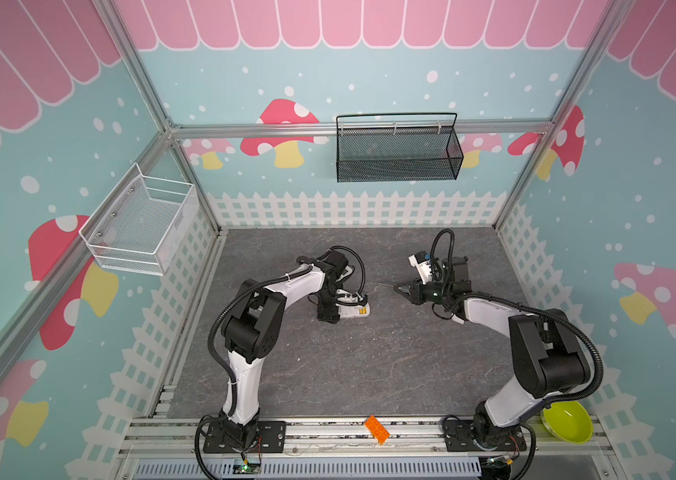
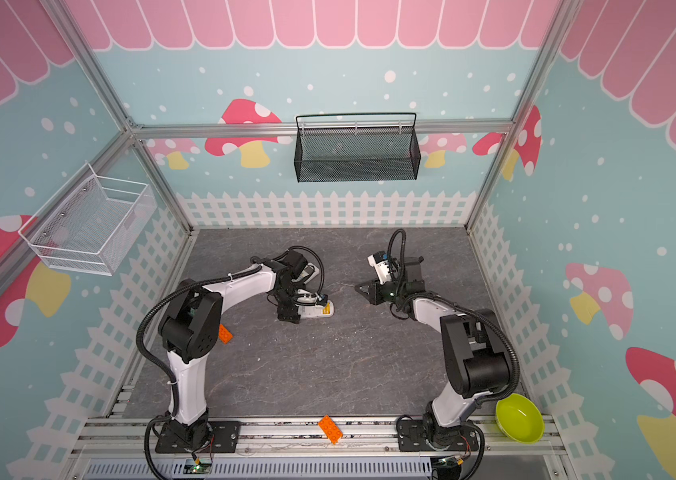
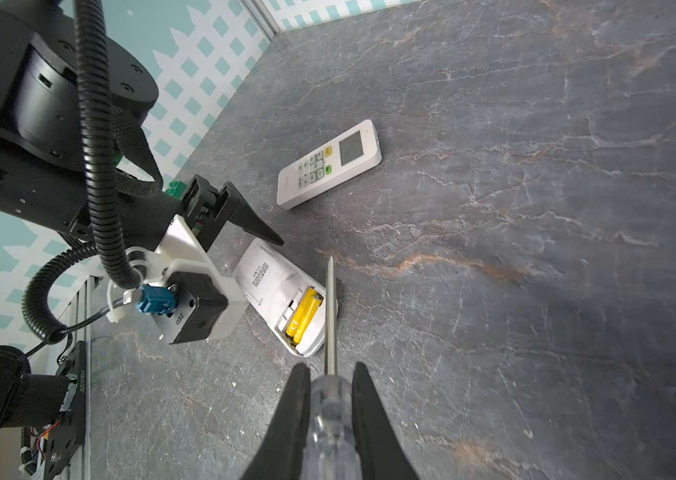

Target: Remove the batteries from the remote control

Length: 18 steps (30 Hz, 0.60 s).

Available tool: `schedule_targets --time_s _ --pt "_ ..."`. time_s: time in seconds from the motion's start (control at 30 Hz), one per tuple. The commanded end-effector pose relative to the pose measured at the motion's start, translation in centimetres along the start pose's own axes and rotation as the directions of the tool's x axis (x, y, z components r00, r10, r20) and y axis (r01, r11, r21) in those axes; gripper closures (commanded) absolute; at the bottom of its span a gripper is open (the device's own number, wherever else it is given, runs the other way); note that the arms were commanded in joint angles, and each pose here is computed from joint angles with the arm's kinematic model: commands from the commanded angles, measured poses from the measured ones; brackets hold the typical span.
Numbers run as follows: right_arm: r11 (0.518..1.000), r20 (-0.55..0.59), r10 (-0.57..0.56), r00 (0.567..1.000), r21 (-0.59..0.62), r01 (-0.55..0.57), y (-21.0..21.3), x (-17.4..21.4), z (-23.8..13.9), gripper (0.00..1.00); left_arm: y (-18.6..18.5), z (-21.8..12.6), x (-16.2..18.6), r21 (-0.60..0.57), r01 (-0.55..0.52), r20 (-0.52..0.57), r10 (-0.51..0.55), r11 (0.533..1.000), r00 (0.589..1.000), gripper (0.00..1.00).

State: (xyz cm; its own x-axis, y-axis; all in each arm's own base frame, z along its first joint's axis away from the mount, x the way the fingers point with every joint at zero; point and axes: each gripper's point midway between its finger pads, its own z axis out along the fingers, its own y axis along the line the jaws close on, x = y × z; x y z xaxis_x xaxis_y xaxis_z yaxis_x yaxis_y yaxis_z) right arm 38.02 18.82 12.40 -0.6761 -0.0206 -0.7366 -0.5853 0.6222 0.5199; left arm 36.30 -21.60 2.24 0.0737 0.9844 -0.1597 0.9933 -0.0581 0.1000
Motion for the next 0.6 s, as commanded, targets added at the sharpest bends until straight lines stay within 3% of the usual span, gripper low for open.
schedule_targets --time_s 0.0,0.3,0.47,0.57 --pt "1.0 0.032 -0.018 0.999 0.013 0.018 0.3 -0.9 -1.1 1.0 -1.6 2.3 1.3 0.071 -0.004 -0.063 0.009 0.997 0.998 0.31" --pt "0.999 0.038 -0.024 0.999 0.023 0.023 0.2 -0.9 -2.4 1.0 -3.1 2.1 0.5 0.188 0.0 -0.042 0.008 0.982 0.999 0.37" --pt "0.999 0.042 -0.025 0.999 0.029 0.024 0.2 -0.7 -2.8 1.0 -2.9 2.5 0.5 0.196 0.037 -0.066 -0.025 0.98 0.998 0.25" --pt "0.999 0.041 -0.028 0.999 0.026 0.027 0.3 -0.6 -2.8 1.0 -3.0 2.9 0.5 0.2 0.038 -0.074 -0.024 0.979 0.997 0.27"
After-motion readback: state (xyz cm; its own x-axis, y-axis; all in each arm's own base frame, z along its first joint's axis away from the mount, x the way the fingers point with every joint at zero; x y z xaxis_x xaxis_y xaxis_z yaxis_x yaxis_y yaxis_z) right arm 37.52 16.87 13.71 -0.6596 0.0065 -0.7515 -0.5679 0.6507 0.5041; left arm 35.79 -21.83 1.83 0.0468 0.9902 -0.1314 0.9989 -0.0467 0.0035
